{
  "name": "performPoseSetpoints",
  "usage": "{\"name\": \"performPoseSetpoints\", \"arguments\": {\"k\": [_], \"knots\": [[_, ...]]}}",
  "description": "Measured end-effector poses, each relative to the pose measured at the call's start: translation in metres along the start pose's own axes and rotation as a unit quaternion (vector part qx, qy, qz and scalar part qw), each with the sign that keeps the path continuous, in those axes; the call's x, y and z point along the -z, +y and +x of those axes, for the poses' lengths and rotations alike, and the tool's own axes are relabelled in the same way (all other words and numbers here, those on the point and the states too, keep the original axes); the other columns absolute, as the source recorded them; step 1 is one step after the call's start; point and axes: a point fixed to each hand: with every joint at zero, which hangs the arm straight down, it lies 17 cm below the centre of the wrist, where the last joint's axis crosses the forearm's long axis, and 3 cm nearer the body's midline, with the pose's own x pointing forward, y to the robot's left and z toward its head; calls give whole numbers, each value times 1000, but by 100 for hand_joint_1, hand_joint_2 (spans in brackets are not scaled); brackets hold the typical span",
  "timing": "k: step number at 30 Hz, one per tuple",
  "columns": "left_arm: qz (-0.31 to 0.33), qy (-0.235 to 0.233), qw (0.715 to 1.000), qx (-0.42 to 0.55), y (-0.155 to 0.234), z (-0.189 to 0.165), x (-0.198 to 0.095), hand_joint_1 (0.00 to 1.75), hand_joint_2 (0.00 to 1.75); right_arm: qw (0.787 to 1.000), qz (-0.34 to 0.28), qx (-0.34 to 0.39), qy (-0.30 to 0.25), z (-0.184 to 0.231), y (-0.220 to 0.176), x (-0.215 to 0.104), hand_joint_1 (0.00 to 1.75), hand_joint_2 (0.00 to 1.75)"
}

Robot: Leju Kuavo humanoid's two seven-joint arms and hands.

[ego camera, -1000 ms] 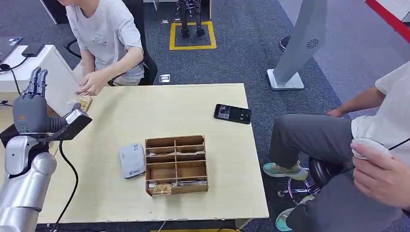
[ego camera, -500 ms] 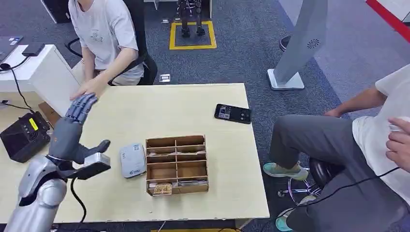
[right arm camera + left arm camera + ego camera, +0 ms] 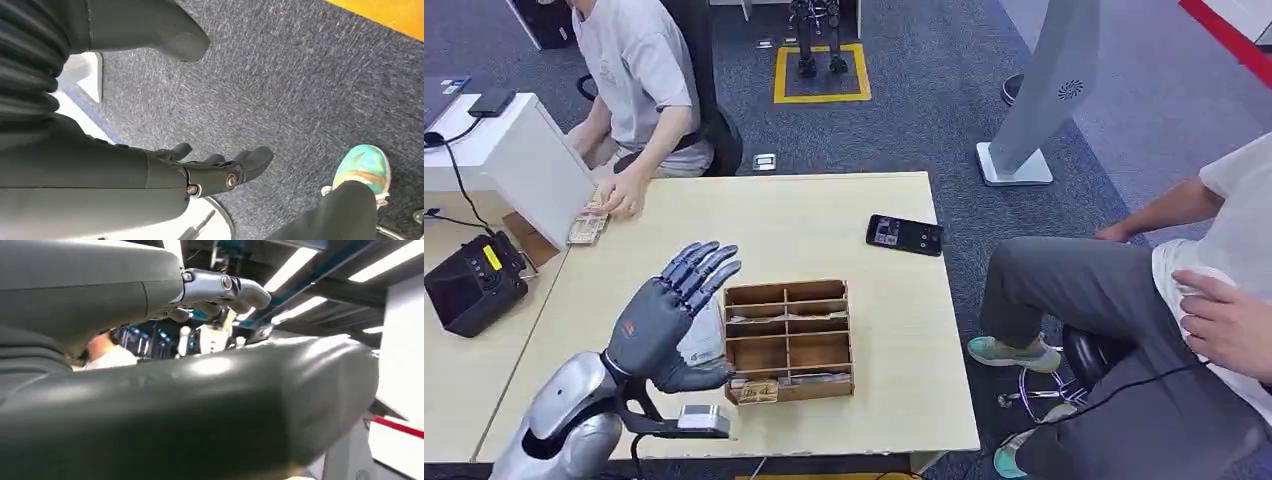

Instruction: Pass the card to the sensor for recognition and then transmit it.

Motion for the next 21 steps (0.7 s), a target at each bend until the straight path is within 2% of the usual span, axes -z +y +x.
{"name": "performPoseSetpoints", "arguments": {"k": [11,21], "knots": [[-4,67,996,60,-31,-7,-8,0,175,1000,-3,4,10,-4,-2,0,0,175],[-14,85,994,69,-43,-13,-12,0,175,1000,-3,4,14,-6,-2,0,0,175]]}}
